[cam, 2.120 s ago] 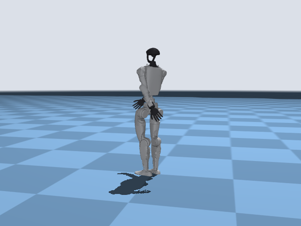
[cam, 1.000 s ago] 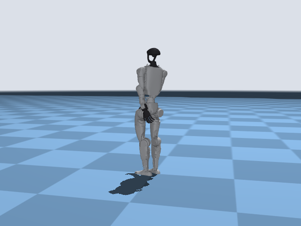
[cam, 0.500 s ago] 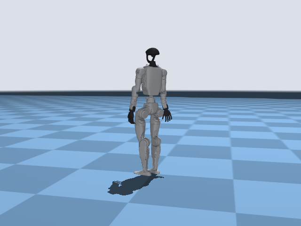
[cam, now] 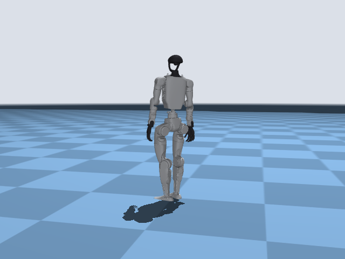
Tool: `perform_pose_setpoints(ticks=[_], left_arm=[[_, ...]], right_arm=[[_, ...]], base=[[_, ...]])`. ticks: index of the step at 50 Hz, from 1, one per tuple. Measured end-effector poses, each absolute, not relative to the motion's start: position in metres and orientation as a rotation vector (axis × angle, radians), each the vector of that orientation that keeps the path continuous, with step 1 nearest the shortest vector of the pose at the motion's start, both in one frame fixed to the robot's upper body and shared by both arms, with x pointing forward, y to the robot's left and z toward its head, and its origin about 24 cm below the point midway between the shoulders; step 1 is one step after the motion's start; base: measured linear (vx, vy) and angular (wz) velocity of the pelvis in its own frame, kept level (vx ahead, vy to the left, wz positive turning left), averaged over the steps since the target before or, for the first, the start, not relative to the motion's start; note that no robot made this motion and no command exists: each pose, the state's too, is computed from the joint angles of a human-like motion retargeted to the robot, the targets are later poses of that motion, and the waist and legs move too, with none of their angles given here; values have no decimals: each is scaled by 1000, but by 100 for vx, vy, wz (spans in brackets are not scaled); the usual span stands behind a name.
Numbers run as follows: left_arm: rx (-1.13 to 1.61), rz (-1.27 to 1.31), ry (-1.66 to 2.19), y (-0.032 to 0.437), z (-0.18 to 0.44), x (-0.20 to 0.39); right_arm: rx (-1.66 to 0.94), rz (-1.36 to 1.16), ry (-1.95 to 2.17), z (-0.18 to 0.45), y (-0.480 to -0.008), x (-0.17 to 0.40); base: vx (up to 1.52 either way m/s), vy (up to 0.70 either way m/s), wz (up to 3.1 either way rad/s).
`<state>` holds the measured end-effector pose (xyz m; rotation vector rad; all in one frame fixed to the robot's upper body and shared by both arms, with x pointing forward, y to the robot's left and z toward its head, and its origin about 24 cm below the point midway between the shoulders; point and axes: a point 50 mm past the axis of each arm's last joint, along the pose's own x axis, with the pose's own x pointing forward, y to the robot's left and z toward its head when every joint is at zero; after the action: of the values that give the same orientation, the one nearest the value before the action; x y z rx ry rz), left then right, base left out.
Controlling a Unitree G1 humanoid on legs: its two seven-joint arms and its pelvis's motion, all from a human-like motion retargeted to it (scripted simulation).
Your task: In place motions
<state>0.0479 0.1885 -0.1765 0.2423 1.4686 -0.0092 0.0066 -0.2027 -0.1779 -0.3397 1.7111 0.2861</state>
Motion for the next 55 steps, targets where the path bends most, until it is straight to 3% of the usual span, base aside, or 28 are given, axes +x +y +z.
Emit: perform_pose_setpoints(ticks=[4,9,17,28,35,55], left_arm=[[255,66,1607,195,-177,-3],[2,165,1716,193,-175,-47],[-366,213,1851,179,-169,-72],[-44,225,1654,185,-180,-23],[-66,138,1609,180,-181,-4],[-143,206,1679,184,-179,-26]], right_arm=[[-431,413,1554,-178,-188,43],[-510,514,1415,-174,-186,72],[-487,426,1481,-173,-205,67],[-426,301,1720,-173,-227,12],[-459,362,1773,-174,-223,-6],[-448,400,1580,-176,-206,42]], base=[[-7,0,-24],[-2,0,-9],[3,-1,31],[7,-3,30],[5,-1,16],[0,0,0]])
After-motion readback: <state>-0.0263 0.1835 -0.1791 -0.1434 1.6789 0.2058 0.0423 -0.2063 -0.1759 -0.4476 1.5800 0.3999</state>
